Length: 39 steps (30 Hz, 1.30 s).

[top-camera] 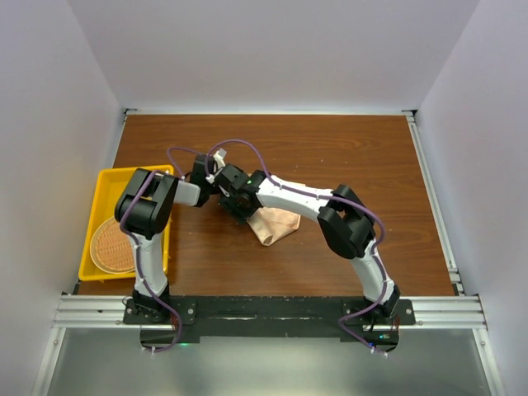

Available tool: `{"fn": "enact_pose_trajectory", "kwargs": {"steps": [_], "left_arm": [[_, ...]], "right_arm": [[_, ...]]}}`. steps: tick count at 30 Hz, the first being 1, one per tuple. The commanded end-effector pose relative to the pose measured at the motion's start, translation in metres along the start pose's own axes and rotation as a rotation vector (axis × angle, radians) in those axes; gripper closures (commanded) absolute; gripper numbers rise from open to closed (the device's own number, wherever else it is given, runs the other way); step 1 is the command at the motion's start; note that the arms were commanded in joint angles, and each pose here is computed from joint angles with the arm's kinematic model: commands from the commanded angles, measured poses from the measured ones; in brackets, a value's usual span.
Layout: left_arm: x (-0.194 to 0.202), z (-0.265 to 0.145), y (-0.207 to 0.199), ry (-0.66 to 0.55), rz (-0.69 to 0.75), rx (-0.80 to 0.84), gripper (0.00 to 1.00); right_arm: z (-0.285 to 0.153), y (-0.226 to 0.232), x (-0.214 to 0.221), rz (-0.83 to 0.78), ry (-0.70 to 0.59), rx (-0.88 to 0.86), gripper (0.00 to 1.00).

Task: Fold the napkin, place the utensils inside, and roll it up
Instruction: Roll the napkin with the utensil

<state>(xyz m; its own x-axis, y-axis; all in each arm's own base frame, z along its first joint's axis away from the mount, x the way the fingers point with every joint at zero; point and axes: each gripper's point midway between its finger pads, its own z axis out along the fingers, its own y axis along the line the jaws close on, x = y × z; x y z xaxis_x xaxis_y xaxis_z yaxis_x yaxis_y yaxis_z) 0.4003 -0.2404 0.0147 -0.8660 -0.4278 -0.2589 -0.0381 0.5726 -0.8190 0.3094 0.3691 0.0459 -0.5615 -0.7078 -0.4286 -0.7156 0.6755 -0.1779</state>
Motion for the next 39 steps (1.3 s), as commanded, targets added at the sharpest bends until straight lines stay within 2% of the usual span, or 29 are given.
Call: {"fn": "enact_pose_trajectory", "kwargs": {"steps": [1,8,11,13,16,17,19,20,22,23,24,26,29,32,33,34,35,36,39], "left_arm": [[0.030,0.000,0.076,0.062,-0.048,-0.248,1.00],[0.030,0.000,0.076,0.063,-0.065,-0.235,1.00],[0.029,0.000,0.076,0.067,-0.069,-0.229,1.00],[0.029,-0.001,0.077,0.073,-0.075,-0.221,1.00],[0.031,0.000,0.076,0.102,-0.064,-0.213,1.00],[0.027,0.000,0.072,0.104,-0.042,-0.200,1.00],[0.021,-0.004,0.062,0.099,-0.012,-0.188,1.00],[0.014,-0.011,0.050,0.084,0.006,-0.176,0.97],[-0.003,-0.019,0.035,0.054,0.042,-0.168,0.80],[-0.014,-0.030,0.021,0.030,0.055,-0.160,0.67],[-0.021,-0.036,0.013,0.010,0.068,-0.155,0.61],[-0.039,-0.055,-0.009,-0.049,0.106,-0.151,0.52],[-0.048,-0.078,-0.030,-0.099,0.140,-0.152,0.48],[-0.038,-0.097,-0.035,-0.117,0.120,-0.149,0.45],[-0.034,-0.100,-0.034,-0.119,0.108,-0.147,0.44],[-0.025,-0.106,-0.032,-0.116,0.086,-0.142,0.40],[-0.018,-0.108,-0.031,-0.102,0.076,-0.133,0.19],[-0.013,-0.109,-0.029,-0.093,0.068,-0.135,0.17],[0.000,-0.113,-0.029,-0.086,0.032,-0.090,0.19]], "right_arm": [[-0.005,0.006,-0.019,0.005,-0.050,-0.008,0.35],[0.020,0.007,0.010,0.023,-0.002,0.005,0.34],[0.032,0.007,0.020,0.039,0.016,0.012,0.38],[0.043,0.003,0.032,0.055,0.037,0.024,0.45],[0.051,0.003,0.042,0.071,0.062,-0.003,0.65],[0.052,0.001,0.044,0.103,0.071,-0.021,0.79],[0.054,0.002,0.050,0.182,0.086,-0.105,0.88],[0.053,0.013,0.055,0.215,0.103,-0.201,0.95],[0.052,0.016,0.052,0.295,0.093,-0.310,0.99],[0.052,0.020,0.058,0.322,0.103,-0.360,1.00],[0.046,0.034,0.051,0.349,0.086,-0.484,1.00],[0.044,0.037,0.053,0.393,0.090,-0.571,1.00],[0.037,0.044,0.049,0.436,0.072,-0.713,1.00],[0.028,0.045,0.040,0.507,0.036,-0.858,1.00],[0.025,0.044,0.030,0.513,-0.011,-0.900,1.00],[0.021,0.043,0.032,0.570,0.003,-0.955,1.00],[0.019,0.042,0.030,0.585,-0.005,-0.979,1.00],[0.018,0.039,0.025,0.594,-0.035,-0.998,1.00],[0.015,0.034,0.022,0.666,-0.042,-1.051,1.00]]}}
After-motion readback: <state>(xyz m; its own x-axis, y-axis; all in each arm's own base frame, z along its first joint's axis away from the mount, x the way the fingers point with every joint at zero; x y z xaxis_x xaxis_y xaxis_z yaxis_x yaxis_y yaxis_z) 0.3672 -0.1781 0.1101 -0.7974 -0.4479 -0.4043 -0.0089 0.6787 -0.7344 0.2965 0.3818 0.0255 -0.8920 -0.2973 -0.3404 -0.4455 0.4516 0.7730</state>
